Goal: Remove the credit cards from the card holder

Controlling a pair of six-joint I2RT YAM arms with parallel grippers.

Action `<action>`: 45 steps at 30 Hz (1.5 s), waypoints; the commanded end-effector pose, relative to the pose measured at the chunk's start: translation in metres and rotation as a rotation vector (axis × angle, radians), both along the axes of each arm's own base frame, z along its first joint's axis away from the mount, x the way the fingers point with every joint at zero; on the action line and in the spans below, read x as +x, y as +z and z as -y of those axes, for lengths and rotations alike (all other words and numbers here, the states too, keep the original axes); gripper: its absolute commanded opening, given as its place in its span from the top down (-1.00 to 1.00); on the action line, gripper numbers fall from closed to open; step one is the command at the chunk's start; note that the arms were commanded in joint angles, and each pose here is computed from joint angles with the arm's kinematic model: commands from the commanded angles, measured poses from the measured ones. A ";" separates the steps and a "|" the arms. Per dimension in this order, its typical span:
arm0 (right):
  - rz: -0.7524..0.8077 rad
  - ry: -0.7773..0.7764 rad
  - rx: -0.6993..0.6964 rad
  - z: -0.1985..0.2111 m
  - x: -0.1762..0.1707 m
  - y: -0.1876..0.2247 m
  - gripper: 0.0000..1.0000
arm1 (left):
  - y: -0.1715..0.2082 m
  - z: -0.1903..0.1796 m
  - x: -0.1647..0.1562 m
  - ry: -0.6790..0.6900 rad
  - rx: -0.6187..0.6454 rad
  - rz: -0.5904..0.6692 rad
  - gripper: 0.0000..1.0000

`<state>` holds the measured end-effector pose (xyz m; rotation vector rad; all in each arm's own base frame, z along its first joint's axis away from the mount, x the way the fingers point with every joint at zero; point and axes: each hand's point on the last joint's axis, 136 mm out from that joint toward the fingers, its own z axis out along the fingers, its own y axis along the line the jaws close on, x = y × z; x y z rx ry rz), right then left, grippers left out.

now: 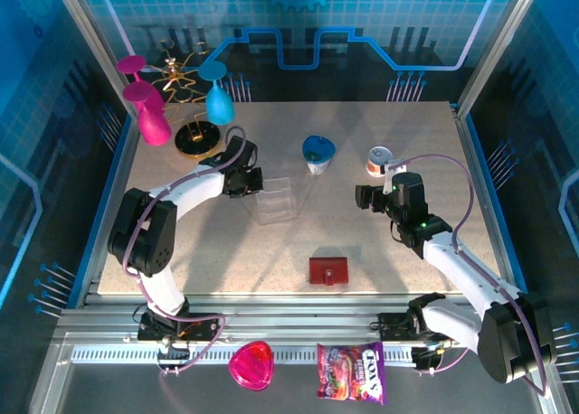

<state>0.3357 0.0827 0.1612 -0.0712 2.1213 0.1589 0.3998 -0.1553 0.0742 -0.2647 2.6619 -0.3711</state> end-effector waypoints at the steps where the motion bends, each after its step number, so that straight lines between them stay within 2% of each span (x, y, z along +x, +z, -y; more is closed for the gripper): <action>1: 0.014 -0.004 0.000 -0.001 -0.004 0.001 -0.86 | 0.007 0.014 0.003 -0.007 -0.014 0.004 0.96; 21: 0.019 -0.010 -0.006 0.002 -0.007 -0.002 -0.86 | 0.009 0.089 0.018 -0.068 0.017 0.010 1.00; 34: 0.017 -0.018 0.002 0.003 -0.007 -0.002 -0.87 | 0.004 0.102 0.030 -0.089 0.037 0.008 0.99; 45: 0.012 -0.009 0.009 0.001 -0.010 0.000 -0.88 | 0.007 0.101 0.028 -0.090 0.036 0.014 0.83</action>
